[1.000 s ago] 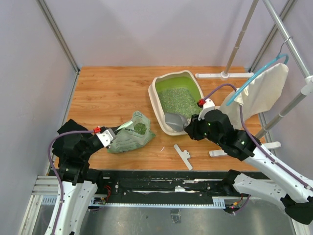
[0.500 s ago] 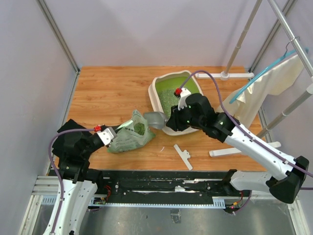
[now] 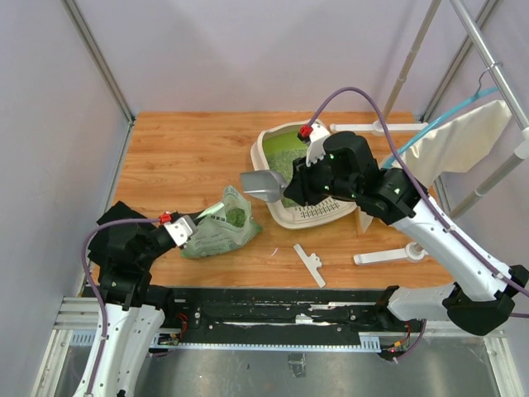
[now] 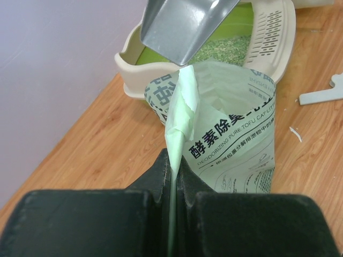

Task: Fill the litter box with clean litter
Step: 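Scoop the cat litter from the cat litter bag.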

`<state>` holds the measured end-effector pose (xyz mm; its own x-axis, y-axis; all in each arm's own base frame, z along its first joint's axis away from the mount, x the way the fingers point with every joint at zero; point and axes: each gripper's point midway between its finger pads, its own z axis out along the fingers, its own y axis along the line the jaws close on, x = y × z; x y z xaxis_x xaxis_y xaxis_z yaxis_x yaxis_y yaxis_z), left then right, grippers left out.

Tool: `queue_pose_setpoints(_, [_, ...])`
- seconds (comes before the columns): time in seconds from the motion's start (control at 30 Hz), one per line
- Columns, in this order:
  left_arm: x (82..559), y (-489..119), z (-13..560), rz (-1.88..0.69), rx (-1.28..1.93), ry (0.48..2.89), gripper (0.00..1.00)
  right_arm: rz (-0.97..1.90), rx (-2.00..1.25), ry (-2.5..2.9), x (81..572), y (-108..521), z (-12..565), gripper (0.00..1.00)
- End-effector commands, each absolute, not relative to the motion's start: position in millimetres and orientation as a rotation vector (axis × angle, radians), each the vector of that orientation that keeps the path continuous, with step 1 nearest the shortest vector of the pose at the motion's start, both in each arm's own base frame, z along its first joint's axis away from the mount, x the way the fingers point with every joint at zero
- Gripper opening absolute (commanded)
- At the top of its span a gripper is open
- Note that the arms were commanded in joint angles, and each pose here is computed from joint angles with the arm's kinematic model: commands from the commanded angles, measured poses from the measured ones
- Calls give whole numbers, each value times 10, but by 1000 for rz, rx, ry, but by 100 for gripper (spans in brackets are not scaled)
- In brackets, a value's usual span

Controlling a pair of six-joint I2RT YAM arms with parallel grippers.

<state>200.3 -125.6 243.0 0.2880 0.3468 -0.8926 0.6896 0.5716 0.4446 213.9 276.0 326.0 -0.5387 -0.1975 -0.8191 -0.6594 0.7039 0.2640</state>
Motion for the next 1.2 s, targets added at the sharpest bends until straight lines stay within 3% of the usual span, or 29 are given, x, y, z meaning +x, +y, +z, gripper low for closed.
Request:
queue_pose_setpoints(0.0, [2010,-1252,3052,-170,1004,1098,1,795,-742,2058,1916,2772,3562,1])
queue_pose_setpoints(0.23, [2030,-1263,3104,-170,1002,1082,1,860,-886,2135,1658,2803,3674,1])
queue_pose_setpoints(0.73, [1936,-1376,3279,-250,1008,1020,1,386,-1008,2347,2078,3306,3155,1])
queue_pose_setpoints(0.93, [1950,-1368,3341,-231,1011,1006,0,104,-1098,2452,2243,3399,2590,1])
queue_pose_setpoints(1.17, [1985,-1372,3167,-244,1034,1054,0,60,-1166,2501,2322,3592,2070,1])
